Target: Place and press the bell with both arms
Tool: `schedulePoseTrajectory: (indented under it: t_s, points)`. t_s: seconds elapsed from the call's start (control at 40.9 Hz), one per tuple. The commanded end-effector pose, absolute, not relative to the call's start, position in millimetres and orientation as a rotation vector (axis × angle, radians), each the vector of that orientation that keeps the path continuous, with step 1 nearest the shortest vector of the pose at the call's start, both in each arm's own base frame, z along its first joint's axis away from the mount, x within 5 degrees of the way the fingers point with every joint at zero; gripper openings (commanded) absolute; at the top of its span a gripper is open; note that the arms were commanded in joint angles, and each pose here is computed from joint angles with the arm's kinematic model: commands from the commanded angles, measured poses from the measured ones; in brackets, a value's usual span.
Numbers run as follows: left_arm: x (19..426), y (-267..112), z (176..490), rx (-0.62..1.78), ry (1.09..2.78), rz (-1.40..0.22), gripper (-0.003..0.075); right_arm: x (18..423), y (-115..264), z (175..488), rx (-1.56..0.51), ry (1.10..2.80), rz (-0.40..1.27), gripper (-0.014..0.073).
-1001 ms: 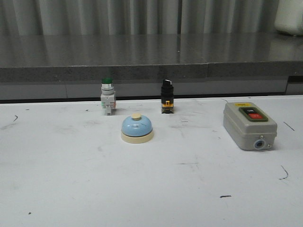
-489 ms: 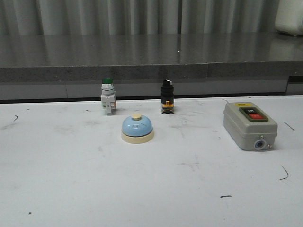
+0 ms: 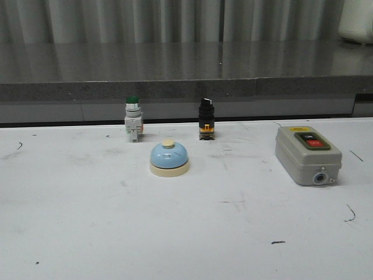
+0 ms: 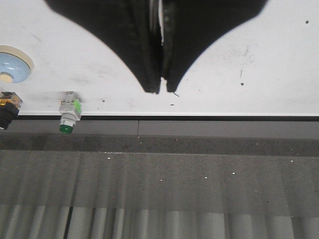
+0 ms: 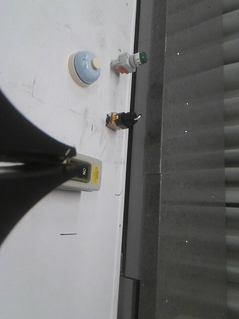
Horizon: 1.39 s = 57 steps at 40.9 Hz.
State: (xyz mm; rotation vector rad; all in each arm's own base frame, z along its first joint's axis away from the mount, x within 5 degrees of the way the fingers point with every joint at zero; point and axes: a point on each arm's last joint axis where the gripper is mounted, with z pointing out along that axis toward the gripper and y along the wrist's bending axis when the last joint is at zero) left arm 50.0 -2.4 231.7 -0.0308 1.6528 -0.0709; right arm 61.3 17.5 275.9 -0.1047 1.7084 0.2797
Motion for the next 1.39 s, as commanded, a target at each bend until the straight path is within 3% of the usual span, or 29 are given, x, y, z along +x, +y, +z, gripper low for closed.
schedulePoseTrajectory:
  t_s: [0.0,0.293,1.05,1.197,1.368]
  points:
    - [47,-1,234,-0.055,1.523,-0.063,-0.002,62,16,291,-0.089,1.611,0.266,-0.0062]
    - [56,1,201,-0.068,1.523,-0.048,-0.002,62,16,291,-0.089,1.614,0.266,-0.0062]
    - [56,1,203,-0.068,1.511,-0.047,-0.002,62,16,291,-0.089,1.614,0.266,-0.0062]
    - [56,1,203,-0.068,1.511,-0.047,-0.002,63,12,294,-0.167,1.573,0.122,-0.0062]
    - [56,1,203,-0.068,1.511,-0.047,-0.002,65,12,285,-0.175,1.6,0.109,-0.0062]
